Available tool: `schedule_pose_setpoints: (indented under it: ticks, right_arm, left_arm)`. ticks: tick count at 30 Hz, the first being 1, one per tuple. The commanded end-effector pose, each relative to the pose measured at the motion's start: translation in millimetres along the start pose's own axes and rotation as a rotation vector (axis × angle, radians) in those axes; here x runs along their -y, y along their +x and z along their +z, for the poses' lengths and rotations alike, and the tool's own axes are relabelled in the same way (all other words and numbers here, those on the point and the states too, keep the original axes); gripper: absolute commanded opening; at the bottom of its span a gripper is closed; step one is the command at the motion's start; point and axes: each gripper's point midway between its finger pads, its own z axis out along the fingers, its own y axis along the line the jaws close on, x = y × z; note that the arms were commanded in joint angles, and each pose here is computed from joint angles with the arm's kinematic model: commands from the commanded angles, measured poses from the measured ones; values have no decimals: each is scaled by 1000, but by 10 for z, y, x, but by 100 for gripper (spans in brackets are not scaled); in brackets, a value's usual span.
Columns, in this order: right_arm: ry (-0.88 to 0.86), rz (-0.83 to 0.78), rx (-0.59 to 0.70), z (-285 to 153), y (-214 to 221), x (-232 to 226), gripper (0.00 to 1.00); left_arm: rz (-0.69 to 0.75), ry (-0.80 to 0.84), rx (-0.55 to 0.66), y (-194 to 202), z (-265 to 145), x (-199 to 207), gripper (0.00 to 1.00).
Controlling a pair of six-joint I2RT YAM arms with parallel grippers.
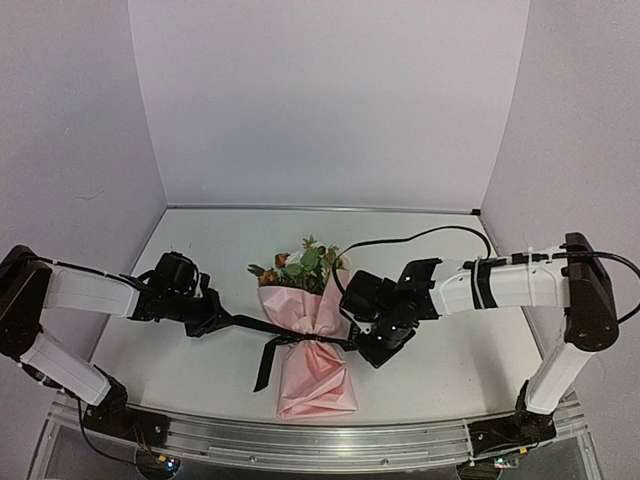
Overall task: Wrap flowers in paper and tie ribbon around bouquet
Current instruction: Tie the half-tied ribbon around the folded bouquet.
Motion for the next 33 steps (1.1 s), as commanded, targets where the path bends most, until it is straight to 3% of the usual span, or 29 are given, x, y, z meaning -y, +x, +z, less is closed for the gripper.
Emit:
schedule_pose_setpoints:
  ticks: [1, 12, 27, 33]
  right_arm:
    - [176, 59, -17, -127, 96, 438, 0]
    - [229, 76, -6, -70, -108, 569, 0]
    - [321, 364, 122, -162, -73, 837, 0]
    - [302, 391, 133, -216, -53, 830, 0]
  left_arm:
    - [-61, -20, 59, -224, -54, -132, 0]
    - [-96, 9, 93, -419, -47, -57, 0]
    - [-170, -25, 177, -419, -185, -216, 0]
    - [-147, -35, 190, -462, -217, -190, 0]
